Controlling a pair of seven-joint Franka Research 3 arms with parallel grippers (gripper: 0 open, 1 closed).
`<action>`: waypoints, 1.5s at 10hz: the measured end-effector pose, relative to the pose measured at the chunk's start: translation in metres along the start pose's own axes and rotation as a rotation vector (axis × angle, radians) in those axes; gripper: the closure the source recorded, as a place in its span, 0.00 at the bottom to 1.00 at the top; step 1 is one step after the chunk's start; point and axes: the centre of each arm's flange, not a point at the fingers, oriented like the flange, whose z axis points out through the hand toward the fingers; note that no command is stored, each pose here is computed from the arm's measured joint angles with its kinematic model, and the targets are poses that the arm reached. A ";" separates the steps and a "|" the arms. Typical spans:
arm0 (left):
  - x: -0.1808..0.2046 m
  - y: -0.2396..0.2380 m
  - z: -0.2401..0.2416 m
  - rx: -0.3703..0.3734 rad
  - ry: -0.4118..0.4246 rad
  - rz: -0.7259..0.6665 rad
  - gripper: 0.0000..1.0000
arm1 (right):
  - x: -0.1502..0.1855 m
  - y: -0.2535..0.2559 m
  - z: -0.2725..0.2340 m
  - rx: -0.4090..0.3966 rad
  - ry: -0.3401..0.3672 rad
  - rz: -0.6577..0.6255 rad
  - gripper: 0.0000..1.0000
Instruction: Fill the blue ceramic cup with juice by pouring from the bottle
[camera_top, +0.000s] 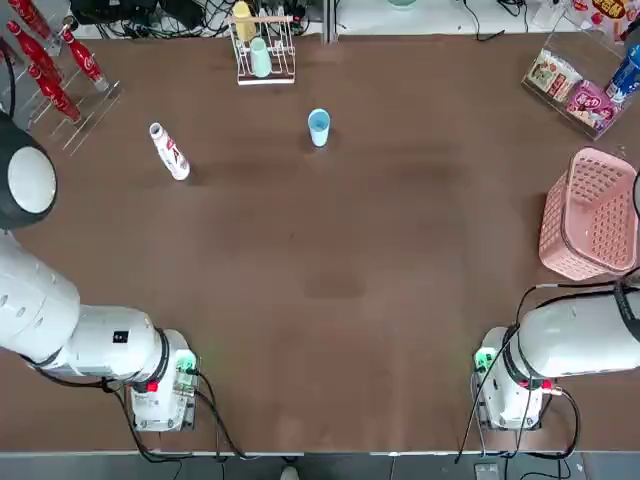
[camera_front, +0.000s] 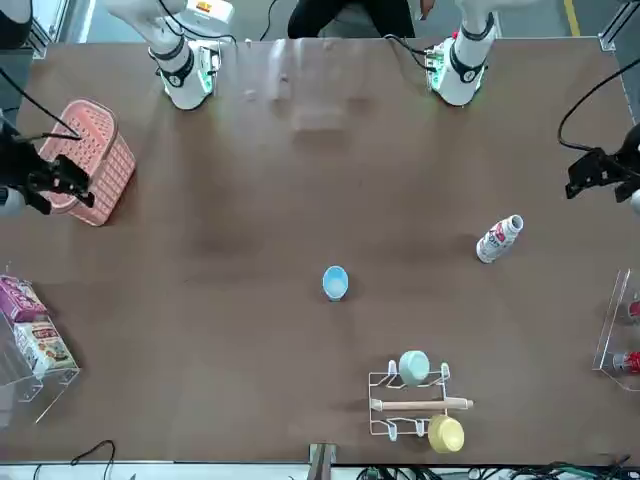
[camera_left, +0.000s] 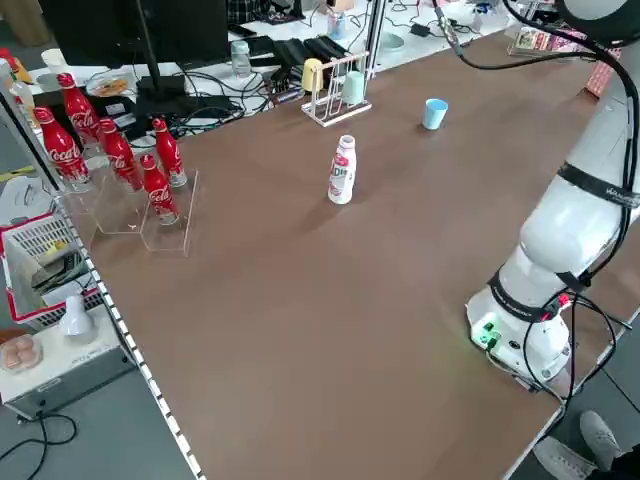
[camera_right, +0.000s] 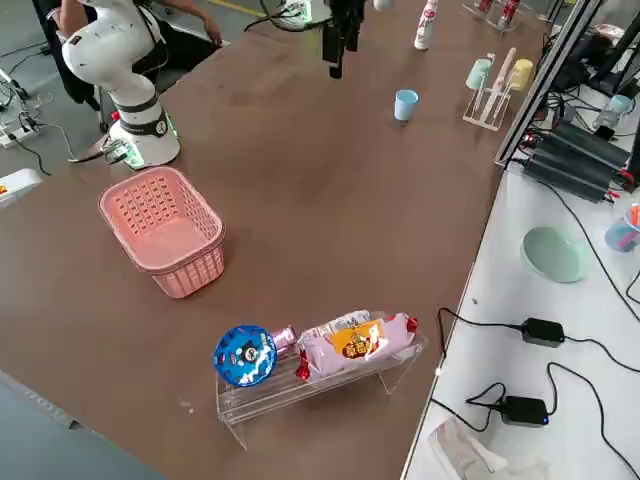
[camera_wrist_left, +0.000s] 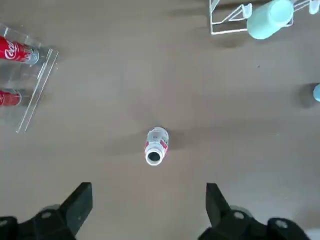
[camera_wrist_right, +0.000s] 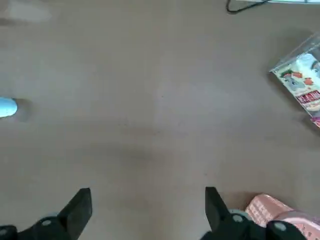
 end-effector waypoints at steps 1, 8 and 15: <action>-0.001 -0.007 -0.001 0.001 0.002 0.036 0.00 | 0.005 -0.001 0.006 0.012 0.009 -0.035 0.00; -0.029 -0.121 0.003 -0.200 0.083 0.212 0.00 | 0.014 -0.009 0.023 0.063 0.008 -0.255 0.00; -0.055 -0.242 0.095 -0.463 0.291 0.671 0.00 | 0.086 -0.087 0.176 0.279 0.285 -0.893 0.00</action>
